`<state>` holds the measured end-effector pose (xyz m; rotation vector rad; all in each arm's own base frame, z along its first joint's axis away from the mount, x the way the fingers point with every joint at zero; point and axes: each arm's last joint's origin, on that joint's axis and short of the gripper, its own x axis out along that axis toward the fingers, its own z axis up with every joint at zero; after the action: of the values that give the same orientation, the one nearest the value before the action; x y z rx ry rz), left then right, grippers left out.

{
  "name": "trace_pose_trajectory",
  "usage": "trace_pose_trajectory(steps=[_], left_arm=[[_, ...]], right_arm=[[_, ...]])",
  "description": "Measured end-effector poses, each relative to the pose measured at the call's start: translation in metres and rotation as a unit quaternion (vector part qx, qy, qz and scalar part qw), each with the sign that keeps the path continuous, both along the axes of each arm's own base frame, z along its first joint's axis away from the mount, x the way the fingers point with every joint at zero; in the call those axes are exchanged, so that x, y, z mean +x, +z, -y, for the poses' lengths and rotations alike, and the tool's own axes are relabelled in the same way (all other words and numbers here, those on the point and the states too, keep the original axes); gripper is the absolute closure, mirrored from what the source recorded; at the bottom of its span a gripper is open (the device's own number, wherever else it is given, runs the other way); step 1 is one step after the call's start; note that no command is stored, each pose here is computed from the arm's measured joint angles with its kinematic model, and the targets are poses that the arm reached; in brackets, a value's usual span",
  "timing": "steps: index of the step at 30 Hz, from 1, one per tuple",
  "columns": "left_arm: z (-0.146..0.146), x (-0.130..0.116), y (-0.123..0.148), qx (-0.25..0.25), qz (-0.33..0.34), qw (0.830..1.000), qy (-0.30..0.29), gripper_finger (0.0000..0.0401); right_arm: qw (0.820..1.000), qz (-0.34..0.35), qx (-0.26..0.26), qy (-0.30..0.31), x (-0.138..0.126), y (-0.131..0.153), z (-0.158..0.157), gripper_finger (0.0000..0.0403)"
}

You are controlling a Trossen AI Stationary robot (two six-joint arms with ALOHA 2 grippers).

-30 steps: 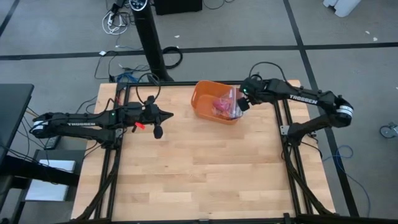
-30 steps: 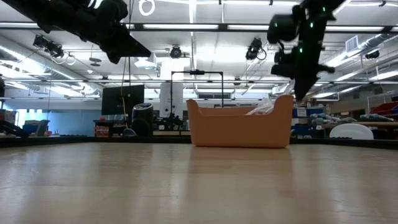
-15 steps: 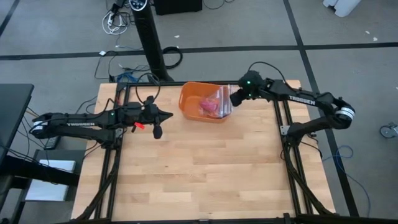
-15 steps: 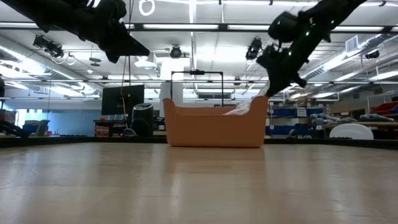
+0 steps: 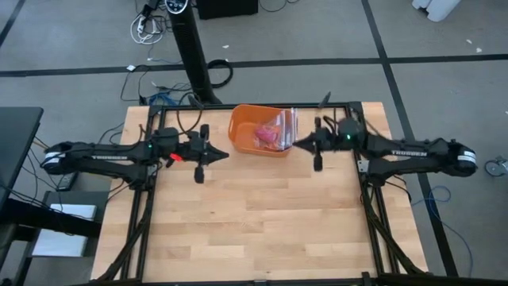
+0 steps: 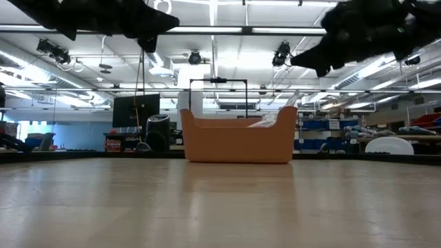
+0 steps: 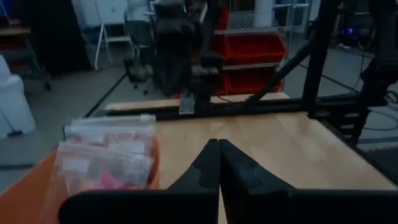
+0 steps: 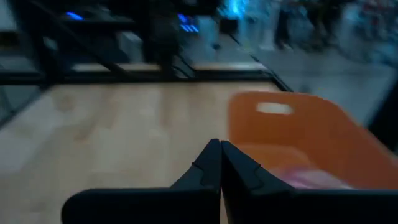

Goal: Roll bandage
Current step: Return to Home Position

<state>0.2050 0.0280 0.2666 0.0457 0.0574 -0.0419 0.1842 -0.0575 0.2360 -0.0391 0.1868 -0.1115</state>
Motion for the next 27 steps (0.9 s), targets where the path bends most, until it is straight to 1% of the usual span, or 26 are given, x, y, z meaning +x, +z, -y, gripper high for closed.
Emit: trace_pose_trajectory(steps=[2, 5, 8, 10, 12, 13, 18, 22, 25, 27], left_arm=[[0.002, 0.001, -0.002, 0.011, 0.000, 1.000, -0.009, 0.0395], [0.011, -0.008, -0.013, 0.021, -0.004, 0.999, -0.031, 0.0395], [0.014, -0.024, -0.035, 0.020, 0.005, 1.000, -0.023, 0.0395], [0.014, -0.034, -0.052, 0.009, 0.011, 1.000, -0.017, 0.0395], [0.013, -0.043, -0.063, 0.000, 0.022, 1.000, -0.015, 0.0395], [0.012, -0.047, -0.066, 0.000, 0.026, 1.000, -0.012, 0.0395], [0.010, -0.070, -0.084, -0.018, 0.022, 1.000, 0.013, 0.0395], [0.011, -0.087, -0.085, -0.015, 0.069, 0.997, 0.026, 0.0395], [0.012, -0.097, -0.086, -0.008, 0.084, 0.996, 0.031, 0.0395], [0.012, -0.101, -0.090, -0.018, 0.068, 0.997, 0.038, 0.0395]], right_arm=[[0.999, 0.029, 0.003, 0.028, -0.003, -0.017, -0.007, 0.0403], [0.998, 0.040, 0.010, 0.051, -0.011, -0.041, -0.017, 0.0403], [0.996, 0.059, 0.004, 0.067, -0.021, -0.059, -0.026, 0.0403], [0.994, 0.084, -0.003, 0.072, -0.030, -0.067, -0.030, 0.0403], [0.992, 0.104, -0.010, 0.071, -0.039, -0.073, -0.033, 0.0403], [0.991, 0.109, -0.011, 0.075, -0.039, -0.071, -0.034, 0.0403], [0.994, 0.083, -0.006, 0.066, -0.046, -0.073, -0.035, 0.0403], [0.994, 0.087, -0.007, 0.070, -0.053, -0.070, -0.037, 0.0403], [0.994, 0.087, -0.014, 0.067, -0.059, -0.069, -0.039, 0.0403], [0.995, 0.076, -0.013, 0.055, -0.063, -0.071, -0.039, 0.0403]])
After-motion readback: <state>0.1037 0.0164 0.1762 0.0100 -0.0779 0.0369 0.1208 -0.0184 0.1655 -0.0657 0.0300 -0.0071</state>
